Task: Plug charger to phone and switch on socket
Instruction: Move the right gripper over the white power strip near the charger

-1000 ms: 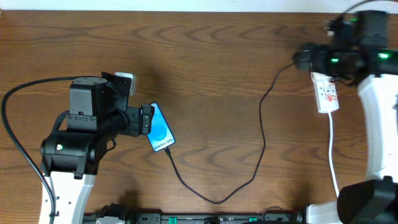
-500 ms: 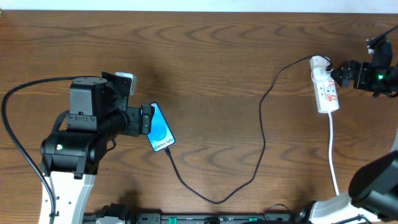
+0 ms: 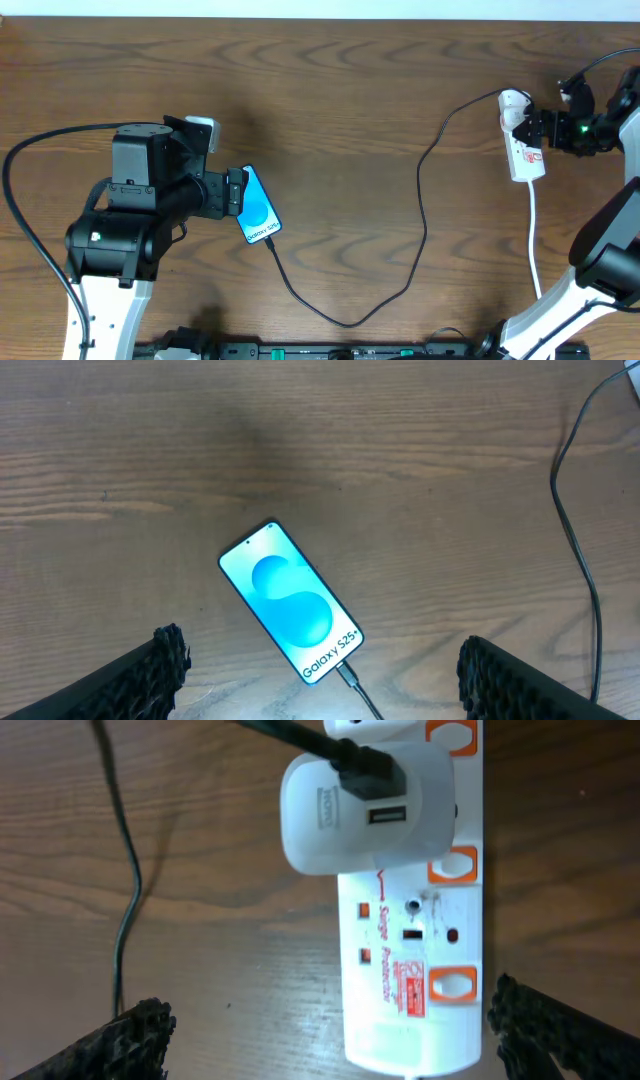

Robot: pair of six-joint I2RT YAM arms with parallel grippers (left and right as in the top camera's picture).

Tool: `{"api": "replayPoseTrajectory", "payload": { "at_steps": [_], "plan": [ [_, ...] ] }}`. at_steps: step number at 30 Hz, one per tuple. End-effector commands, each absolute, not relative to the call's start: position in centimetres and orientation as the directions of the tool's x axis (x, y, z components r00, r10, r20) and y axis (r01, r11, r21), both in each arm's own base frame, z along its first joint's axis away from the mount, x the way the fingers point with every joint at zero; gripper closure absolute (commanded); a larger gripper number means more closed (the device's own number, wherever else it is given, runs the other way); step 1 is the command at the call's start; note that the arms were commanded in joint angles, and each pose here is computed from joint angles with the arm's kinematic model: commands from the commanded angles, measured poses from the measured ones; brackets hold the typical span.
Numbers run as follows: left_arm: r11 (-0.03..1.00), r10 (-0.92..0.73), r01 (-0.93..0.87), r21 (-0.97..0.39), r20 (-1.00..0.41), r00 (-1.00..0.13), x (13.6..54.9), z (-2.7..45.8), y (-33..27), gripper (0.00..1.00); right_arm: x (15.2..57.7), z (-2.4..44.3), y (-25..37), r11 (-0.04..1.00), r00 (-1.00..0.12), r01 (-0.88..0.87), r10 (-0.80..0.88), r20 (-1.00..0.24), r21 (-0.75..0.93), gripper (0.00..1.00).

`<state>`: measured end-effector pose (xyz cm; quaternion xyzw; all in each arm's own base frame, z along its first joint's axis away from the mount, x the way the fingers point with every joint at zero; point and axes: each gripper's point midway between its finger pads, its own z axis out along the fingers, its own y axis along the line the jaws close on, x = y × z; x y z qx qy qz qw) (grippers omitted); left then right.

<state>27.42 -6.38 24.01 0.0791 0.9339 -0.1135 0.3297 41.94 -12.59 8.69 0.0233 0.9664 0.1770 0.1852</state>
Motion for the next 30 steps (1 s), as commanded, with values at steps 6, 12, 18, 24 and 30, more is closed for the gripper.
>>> {"api": "replayPoseTrajectory", "payload": {
  "at_steps": [6, 12, 18, 24, 30],
  "plan": [
    [0.963, 0.091, 0.23, -0.138, -0.64, -0.763, 27.6, 24.3, -6.2, 0.11, 44.0, 8.8, -12.3, 0.931, -0.9, -0.087, 0.078, -0.428, 0.354, 0.01],
    [0.963, 0.091, 0.23, -0.138, -0.64, -0.763, 27.6, 24.3, -6.2, 0.12, 45.0, 8.6, -11.7, 0.93, -0.884, -0.12, 0.059, -0.464, 0.347, 0.01],
    [0.963, 0.091, 0.23, -0.138, -0.64, -0.763, 27.6, 24.3, -6.2, 0.12, 45.5, 8.6, -11.1, 0.93, -0.877, -0.141, 0.042, -0.478, 0.34, 0.01],
    [0.963, 0.091, 0.23, -0.138, -0.64, -0.763, 27.6, 24.3, -6.2, 0.11, 45.4, 8.1, -11.0, 0.929, -0.88, -0.139, 0.043, -0.473, 0.343, 0.01],
    [0.963, 0.091, 0.23, -0.138, -0.64, -0.763, 27.6, 24.3, -6.2, 0.12, 45.0, 7.5, -10.8, 0.927, -0.888, -0.128, 0.051, -0.457, 0.352, 0.01]
  ]
}}
